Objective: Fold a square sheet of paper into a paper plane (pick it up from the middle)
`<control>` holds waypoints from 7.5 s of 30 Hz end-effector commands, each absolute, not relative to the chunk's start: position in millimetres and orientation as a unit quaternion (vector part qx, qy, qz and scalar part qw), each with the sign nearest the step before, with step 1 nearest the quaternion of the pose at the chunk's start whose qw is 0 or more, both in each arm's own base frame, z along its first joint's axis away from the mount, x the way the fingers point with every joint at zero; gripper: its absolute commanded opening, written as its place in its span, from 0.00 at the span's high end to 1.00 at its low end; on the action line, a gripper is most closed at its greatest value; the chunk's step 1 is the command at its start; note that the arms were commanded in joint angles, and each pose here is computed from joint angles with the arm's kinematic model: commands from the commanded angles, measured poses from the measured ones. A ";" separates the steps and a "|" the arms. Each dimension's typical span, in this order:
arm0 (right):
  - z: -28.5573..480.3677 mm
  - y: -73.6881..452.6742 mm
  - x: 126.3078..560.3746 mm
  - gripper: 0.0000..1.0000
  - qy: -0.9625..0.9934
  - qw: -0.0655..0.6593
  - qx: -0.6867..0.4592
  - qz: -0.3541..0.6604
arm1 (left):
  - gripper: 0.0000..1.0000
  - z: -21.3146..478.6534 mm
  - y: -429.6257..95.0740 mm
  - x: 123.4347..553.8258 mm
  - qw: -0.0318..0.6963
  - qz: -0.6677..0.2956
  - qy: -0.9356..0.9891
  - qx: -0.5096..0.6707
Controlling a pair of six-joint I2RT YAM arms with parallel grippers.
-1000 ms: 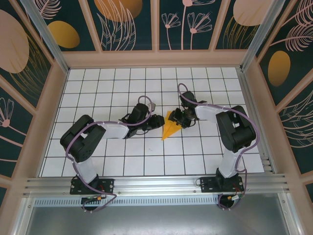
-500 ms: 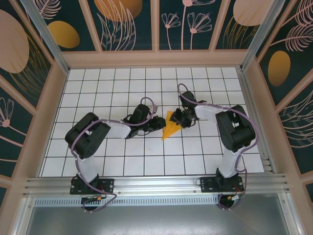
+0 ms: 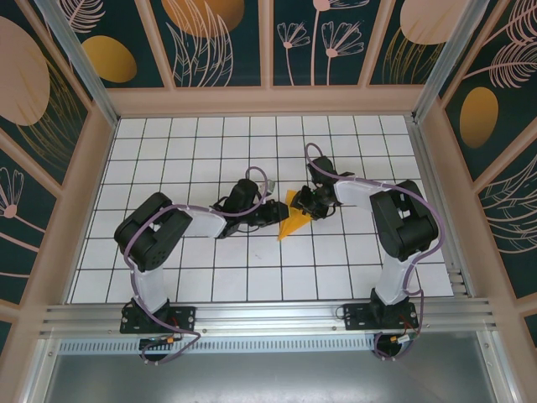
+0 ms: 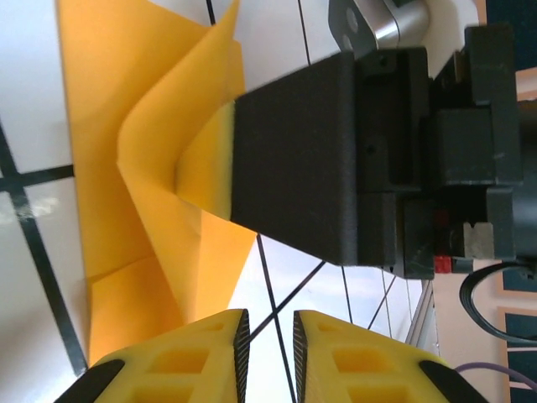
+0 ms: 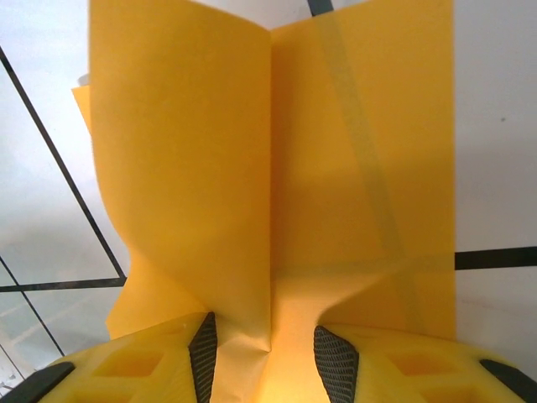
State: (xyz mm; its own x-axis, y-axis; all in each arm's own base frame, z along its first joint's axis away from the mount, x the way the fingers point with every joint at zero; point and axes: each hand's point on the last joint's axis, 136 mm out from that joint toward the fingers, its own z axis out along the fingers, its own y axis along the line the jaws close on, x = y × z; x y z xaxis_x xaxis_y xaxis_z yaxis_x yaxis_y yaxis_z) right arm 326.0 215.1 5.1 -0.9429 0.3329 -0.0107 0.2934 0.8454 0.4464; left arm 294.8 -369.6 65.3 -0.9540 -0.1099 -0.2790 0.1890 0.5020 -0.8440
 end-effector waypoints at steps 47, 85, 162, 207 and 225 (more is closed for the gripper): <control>-101.5 137.8 257.8 0.56 0.977 -0.045 0.209 0.023 | 0.81 14.6 -363.0 298.2 0.123 -0.399 0.909 0.005; 85.1 223.7 355.3 0.64 0.932 0.168 0.059 0.315 | 0.89 -40.1 -330.5 276.9 0.061 -0.297 0.953 -0.015; 70.2 150.8 438.8 0.96 0.920 0.227 0.081 0.310 | 0.93 -37.9 -331.8 274.0 0.045 -0.285 0.957 -0.001; -21.6 220.3 319.5 0.97 0.946 0.057 0.071 0.310 | 0.77 55.1 -377.0 314.0 0.130 -0.388 0.912 0.031; -29.7 217.1 319.6 0.97 0.949 0.047 0.082 0.300 | 0.79 15.6 -363.2 275.7 0.072 -0.340 0.937 0.041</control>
